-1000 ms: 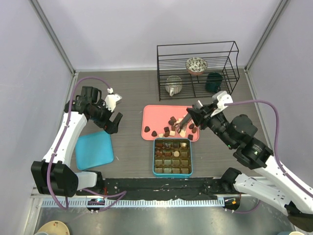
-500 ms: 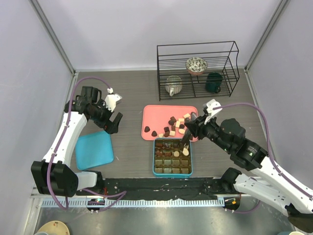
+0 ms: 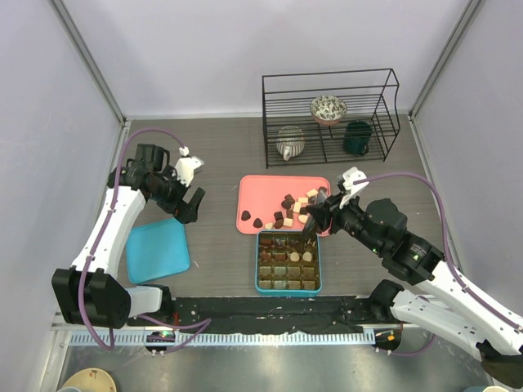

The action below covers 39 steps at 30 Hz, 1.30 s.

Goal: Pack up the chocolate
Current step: Place the fake chocolate in the packing box.

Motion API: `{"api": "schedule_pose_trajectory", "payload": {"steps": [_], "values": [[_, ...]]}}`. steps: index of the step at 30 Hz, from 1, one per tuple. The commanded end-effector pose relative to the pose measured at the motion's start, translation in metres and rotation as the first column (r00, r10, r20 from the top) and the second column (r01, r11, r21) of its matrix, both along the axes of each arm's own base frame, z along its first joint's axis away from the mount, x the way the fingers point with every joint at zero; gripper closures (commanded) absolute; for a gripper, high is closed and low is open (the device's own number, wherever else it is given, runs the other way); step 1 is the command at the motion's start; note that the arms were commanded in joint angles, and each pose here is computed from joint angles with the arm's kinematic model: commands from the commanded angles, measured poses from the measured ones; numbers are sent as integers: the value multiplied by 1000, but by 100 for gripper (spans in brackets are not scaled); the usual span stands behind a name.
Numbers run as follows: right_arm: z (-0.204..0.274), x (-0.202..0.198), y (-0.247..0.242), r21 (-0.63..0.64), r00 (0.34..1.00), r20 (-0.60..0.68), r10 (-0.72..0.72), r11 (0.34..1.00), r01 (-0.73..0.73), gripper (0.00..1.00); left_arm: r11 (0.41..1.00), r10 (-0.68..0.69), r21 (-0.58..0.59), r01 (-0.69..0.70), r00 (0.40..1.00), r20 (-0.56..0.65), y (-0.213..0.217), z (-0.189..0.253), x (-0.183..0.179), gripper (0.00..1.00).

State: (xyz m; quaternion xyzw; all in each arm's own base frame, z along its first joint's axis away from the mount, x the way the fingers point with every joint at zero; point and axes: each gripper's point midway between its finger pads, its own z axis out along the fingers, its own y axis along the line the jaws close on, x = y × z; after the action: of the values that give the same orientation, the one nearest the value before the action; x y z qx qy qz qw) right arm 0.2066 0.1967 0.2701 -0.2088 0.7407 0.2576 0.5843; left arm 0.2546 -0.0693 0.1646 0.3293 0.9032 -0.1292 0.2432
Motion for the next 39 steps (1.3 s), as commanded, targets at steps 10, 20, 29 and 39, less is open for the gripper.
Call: {"api": "schedule_pose_trajectory", "payload": {"steps": [10, 20, 29, 39], "values": [[75, 26, 5, 105, 974, 215, -73, 993, 52, 67, 1000, 1, -19, -1, 1000, 29, -2, 11, 4, 0], [86, 83, 40, 65, 929, 346, -131, 991, 115, 67, 1000, 2, -17, -2, 1000, 24, -1, 9, 5, 0], [64, 146, 48, 56, 910, 361, -205, 979, 198, 67, 1000, 2, -8, -1, 1000, 28, 0, 9, 5, 0], [39, 184, 46, 80, 914, 328, -238, 971, 224, 66, 1000, -1, 3, 1, 1000, 26, 2, 6, 6, 0]]}}
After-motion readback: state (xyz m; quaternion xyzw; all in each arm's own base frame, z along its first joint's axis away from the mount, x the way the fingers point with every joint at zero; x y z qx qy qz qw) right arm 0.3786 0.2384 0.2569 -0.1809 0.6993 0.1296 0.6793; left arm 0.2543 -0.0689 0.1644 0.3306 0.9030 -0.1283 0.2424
